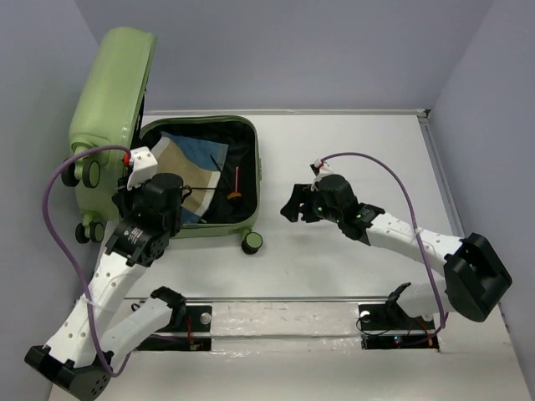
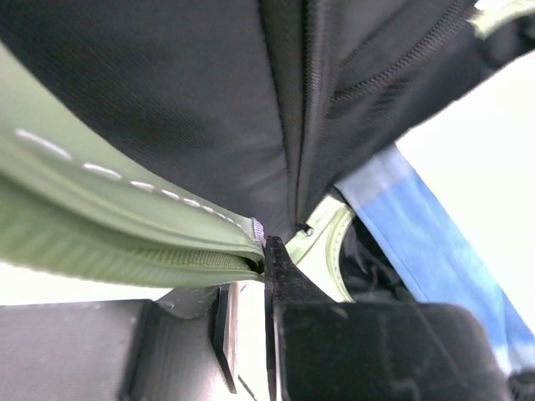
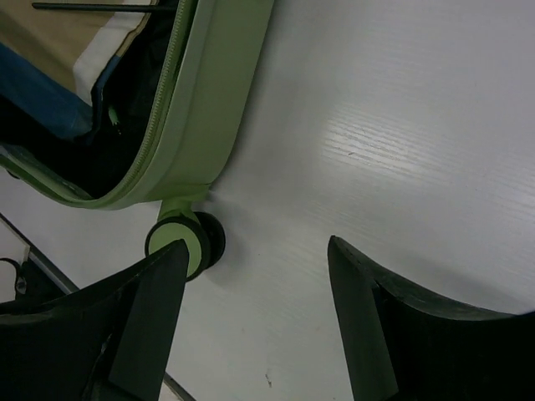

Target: Pack the luggage

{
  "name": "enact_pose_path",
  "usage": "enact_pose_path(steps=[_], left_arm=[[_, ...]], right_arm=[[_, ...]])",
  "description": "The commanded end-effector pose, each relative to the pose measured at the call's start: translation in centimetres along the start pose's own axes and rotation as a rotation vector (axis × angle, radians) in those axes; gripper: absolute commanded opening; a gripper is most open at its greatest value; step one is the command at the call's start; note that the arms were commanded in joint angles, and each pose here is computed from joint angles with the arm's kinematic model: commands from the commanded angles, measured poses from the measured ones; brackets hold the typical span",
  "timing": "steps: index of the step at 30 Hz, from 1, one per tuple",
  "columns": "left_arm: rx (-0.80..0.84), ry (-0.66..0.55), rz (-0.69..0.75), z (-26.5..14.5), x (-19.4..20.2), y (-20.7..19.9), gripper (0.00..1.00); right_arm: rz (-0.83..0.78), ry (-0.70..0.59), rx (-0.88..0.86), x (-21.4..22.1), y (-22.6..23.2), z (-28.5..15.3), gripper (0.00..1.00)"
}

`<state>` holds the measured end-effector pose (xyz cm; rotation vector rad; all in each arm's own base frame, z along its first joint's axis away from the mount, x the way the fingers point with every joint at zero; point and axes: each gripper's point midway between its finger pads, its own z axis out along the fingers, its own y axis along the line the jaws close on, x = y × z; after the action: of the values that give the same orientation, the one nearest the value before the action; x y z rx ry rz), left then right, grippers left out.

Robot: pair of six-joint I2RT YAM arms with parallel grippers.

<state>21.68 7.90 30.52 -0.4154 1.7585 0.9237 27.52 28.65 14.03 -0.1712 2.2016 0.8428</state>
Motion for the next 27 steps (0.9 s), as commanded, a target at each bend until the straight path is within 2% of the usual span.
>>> enact_pose_path(steps=[1, 6, 12, 14, 24, 27], left_arm=[[0.378, -0.061, -0.094, -3.0, -2.4, -5.8, 0.06], [0.589, -0.104, -0.096, -5.5, -3.6, -7.5, 0.06], [0.725, -0.14, -0.041, -7.2, -3.9, -9.1, 0.06], [0.767, -0.15, -0.03, -8.0, -4.0, -9.7, 0.06], [1.018, -0.17, 0.014, -12.0, -4.0, -12.4, 0.06], [1.106, -0.169, 0.02, -13.4, -3.9, -13.3, 0.06]], right_arm=[[0.04, -0.1, -0.074, -4.1, 2.9, 0.3, 0.73], [0.057, -0.099, -0.054, -4.5, 2.9, 1.4, 0.73], [0.07, -0.1, 0.006, -5.6, 2.4, 3.8, 0.73], [0.071, -0.092, -0.033, -6.3, 3.6, 4.5, 0.73], [0.122, -0.004, -0.072, -4.8, 4.1, 8.7, 0.52], [0.132, 0.027, -0.075, -3.8, 3.9, 9.4, 0.36]])
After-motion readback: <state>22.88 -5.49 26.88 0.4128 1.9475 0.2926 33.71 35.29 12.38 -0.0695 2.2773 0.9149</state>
